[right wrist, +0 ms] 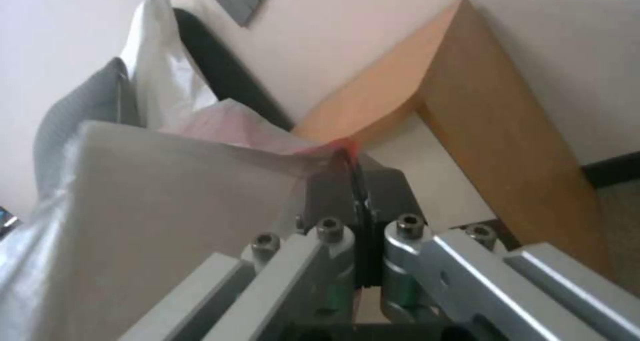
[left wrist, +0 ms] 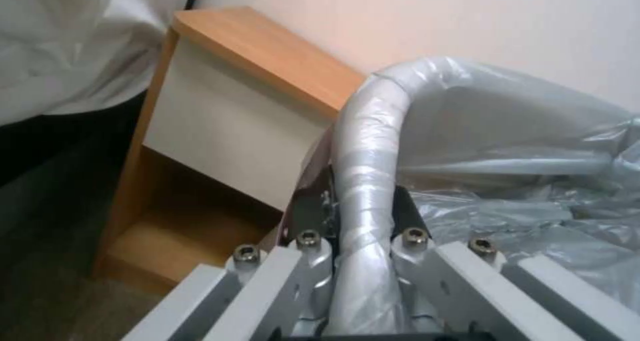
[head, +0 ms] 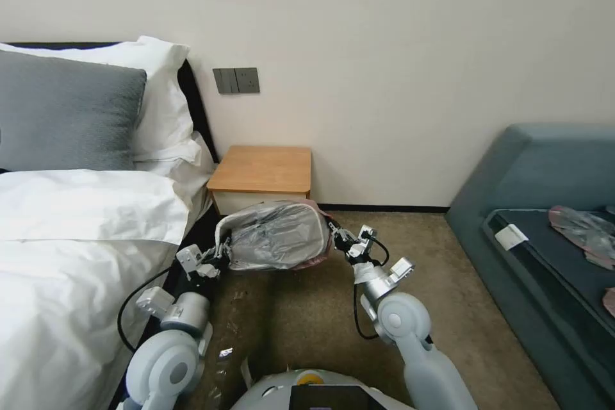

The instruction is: Pick up the garbage bag from the table and place it over the trash can.

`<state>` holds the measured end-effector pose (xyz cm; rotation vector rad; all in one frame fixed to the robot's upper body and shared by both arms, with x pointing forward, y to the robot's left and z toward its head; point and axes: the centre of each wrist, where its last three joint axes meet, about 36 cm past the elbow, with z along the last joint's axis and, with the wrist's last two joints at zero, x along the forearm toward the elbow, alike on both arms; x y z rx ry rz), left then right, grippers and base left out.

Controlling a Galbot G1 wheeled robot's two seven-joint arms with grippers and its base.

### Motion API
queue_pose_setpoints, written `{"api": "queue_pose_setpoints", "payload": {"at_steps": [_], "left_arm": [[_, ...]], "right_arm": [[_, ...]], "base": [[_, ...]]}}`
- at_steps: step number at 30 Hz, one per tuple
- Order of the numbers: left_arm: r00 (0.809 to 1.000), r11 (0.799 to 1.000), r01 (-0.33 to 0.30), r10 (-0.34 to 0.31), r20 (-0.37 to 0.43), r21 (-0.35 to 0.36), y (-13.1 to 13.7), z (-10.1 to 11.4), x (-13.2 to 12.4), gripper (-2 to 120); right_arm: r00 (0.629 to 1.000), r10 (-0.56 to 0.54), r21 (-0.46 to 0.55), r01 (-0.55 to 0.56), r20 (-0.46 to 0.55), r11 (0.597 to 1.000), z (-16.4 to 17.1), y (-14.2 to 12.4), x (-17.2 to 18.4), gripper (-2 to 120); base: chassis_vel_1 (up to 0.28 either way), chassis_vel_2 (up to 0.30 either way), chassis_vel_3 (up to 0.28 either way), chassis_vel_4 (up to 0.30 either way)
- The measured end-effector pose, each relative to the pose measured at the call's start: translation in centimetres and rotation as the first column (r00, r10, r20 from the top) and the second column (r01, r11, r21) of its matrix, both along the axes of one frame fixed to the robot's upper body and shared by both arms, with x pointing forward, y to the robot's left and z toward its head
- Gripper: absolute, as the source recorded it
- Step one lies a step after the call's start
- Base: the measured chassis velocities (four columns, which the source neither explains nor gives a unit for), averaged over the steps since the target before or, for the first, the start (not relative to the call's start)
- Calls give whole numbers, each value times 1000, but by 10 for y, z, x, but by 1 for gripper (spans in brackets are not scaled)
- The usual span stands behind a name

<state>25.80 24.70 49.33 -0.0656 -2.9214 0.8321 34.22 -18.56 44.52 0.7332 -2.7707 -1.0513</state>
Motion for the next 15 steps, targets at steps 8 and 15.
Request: {"api": "queue_pose_setpoints", "payload": {"at_steps": [8, 15], "left_arm": [[999, 999, 28, -28, 22, -36, 1, 6, -1, 3], [998, 998, 44, -42, 38, -46, 1, 9, -3, 3]], "right_arm": [[1000, 3, -36, -4, -13, 999, -11, -3, 7, 0], [1000, -4, -67, 3, -17, 998, -17, -7, 12, 0]], "base": [[0, 0, 0, 0], [0, 0, 0, 0]]}}
